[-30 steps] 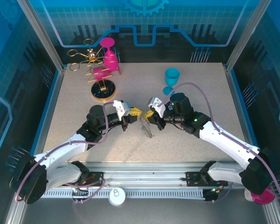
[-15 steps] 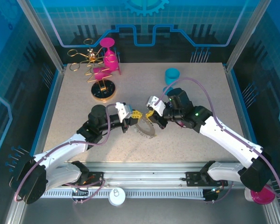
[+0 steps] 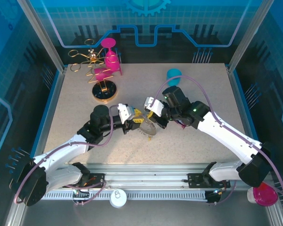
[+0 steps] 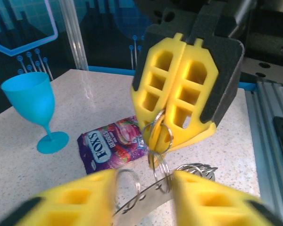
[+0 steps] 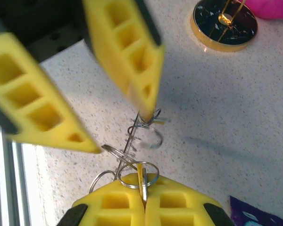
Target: Put the keys on the keyring
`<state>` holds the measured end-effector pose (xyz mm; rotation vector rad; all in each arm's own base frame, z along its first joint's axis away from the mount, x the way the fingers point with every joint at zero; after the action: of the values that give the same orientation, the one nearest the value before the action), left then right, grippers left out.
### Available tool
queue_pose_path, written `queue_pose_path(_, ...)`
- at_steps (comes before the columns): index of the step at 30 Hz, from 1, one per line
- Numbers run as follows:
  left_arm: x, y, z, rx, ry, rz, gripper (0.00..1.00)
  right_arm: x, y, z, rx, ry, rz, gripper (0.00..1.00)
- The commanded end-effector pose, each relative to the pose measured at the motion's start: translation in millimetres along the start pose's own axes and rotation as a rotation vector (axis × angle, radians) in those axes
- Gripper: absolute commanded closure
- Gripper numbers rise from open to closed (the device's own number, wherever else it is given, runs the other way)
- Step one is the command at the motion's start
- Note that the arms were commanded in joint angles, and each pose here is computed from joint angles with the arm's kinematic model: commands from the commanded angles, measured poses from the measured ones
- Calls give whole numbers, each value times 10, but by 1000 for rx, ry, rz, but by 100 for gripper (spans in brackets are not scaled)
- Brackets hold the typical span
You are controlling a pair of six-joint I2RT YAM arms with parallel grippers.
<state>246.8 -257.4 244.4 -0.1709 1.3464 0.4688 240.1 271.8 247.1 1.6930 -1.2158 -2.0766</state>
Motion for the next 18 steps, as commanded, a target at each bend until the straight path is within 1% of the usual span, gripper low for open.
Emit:
queue_pose_path(1, -46, 102, 67, -73, 4, -15, 43, -69, 59, -11, 31, 60, 20, 100)
queue_pose_path(3, -75, 171, 107, -123, 17, -27, 32, -50, 28, -57, 52, 80, 47, 100)
queue_pose_path(5, -117, 281, 192, -209, 39, -51, 21, -40, -22, -112, 72, 100, 76, 100)
queue_pose_path(6, -140, 363, 263, -275, 60, -68, 15, -49, -47, -129, 75, 110, 86, 100)
queue_pose_path(10, -172, 780, 571, -572, 160, -106, 3, -185, -195, -60, 17, 138, 83, 100)
queue_pose_path(13, -166, 1137, 778, -790, 229, -104, 1, -378, -360, 133, -68, 155, 57, 100)
queue_pose_path(16, -185, 1459, 921, -968, 263, -100, 1, -602, -530, 383, -164, 153, 12, 100)
queue_pose_path(18, -218, 1641, 990, -1062, 282, -100, 1, -748, -630, 511, -229, 105, -40, 100)
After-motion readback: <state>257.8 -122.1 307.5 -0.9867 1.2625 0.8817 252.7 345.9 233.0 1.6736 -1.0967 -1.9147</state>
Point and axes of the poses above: each hand's point on the last joint's axis, 136 mm out from that joint toward the fingers, its own y axis back along the fingers, its own z axis along the line the jaws close on, x = y × z, the point moved 1 cm from there along y, back along the fingers, and after that the axes turned 10 degrees about -y, right-handed, at the moved point
